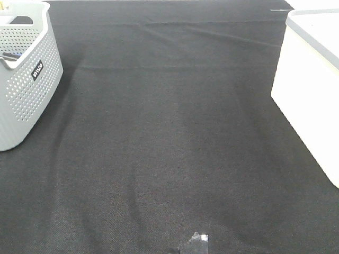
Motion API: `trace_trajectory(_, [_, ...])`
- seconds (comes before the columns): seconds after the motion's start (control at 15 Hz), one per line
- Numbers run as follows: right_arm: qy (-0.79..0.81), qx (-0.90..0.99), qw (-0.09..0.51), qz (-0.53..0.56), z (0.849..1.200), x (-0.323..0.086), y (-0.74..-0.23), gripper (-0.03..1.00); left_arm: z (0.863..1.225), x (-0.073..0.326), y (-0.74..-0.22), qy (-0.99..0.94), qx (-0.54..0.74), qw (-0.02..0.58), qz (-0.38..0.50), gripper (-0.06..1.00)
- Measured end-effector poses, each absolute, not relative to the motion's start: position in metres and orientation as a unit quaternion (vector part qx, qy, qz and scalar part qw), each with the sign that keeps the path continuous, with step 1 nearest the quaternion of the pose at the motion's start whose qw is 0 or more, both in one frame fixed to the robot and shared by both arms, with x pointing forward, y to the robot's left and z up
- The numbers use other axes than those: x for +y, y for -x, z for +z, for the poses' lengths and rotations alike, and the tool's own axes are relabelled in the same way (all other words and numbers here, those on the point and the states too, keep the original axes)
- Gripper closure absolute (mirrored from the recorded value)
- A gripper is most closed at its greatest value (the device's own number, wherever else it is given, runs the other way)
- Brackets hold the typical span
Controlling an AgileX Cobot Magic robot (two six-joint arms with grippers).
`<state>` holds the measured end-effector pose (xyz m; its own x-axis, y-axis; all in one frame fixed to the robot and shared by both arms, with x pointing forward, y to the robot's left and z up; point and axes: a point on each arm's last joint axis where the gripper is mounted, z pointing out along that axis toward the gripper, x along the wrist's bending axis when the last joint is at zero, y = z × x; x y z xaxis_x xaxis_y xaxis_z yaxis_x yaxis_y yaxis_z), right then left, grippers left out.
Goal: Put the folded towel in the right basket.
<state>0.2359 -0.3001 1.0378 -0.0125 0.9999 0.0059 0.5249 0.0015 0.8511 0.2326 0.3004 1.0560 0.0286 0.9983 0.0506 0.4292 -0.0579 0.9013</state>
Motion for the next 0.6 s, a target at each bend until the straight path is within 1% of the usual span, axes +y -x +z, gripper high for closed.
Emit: trace_trajectory(0.6, [-0.615, 0.620, 0.341, 0.349, 1.0378, -0.3001, -0.2359, 0.01, 1.0560, 0.3004, -0.2326, -0.616, 0.580, 0.368, 0.387, -0.05])
